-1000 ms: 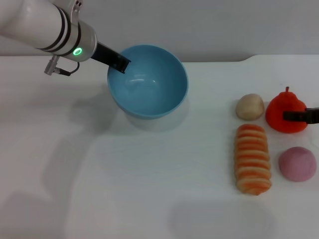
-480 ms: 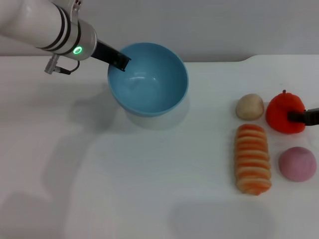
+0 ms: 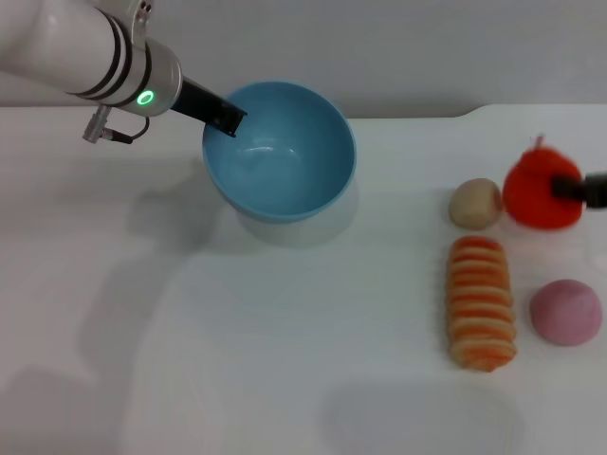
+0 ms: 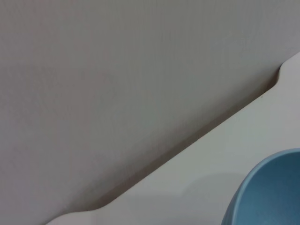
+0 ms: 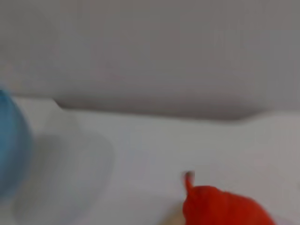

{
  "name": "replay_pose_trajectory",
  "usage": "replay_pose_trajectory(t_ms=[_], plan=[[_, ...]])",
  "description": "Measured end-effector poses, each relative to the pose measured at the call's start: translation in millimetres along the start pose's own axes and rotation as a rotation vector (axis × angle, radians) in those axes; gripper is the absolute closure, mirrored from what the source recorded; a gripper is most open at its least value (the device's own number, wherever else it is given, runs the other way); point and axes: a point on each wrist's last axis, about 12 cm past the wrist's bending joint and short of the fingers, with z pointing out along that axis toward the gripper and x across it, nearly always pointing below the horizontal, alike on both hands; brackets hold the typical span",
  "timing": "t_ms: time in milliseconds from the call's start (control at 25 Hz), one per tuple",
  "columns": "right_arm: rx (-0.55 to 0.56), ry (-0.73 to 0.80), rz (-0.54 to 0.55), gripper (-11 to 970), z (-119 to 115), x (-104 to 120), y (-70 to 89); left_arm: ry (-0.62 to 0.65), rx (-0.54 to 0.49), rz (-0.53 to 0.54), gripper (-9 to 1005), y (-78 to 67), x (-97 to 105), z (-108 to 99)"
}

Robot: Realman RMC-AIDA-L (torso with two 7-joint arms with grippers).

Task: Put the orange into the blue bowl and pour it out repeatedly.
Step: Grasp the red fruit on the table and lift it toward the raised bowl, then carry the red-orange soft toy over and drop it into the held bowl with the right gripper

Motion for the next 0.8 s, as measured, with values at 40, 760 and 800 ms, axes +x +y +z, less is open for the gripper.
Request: replay_pose_trajectory(t_ms=[40, 760, 800], plan=[[-0.019, -0.024, -0.012, 857, -4.5, -5.4, 2.9, 0.0, 0.0, 0.0, 997, 0.0, 0.0, 0.0], [-0.509, -0.115, -0.24, 931, 26.8, -60.2, 103.5, 0.065, 0.148, 0.092, 998, -45.3, -4.8, 7.0], [-0.515, -0.103, -0.23, 931, 30.5, -57.8, 104.4, 0.066, 0.15, 0.091, 998, -45.5, -4.1, 7.3]])
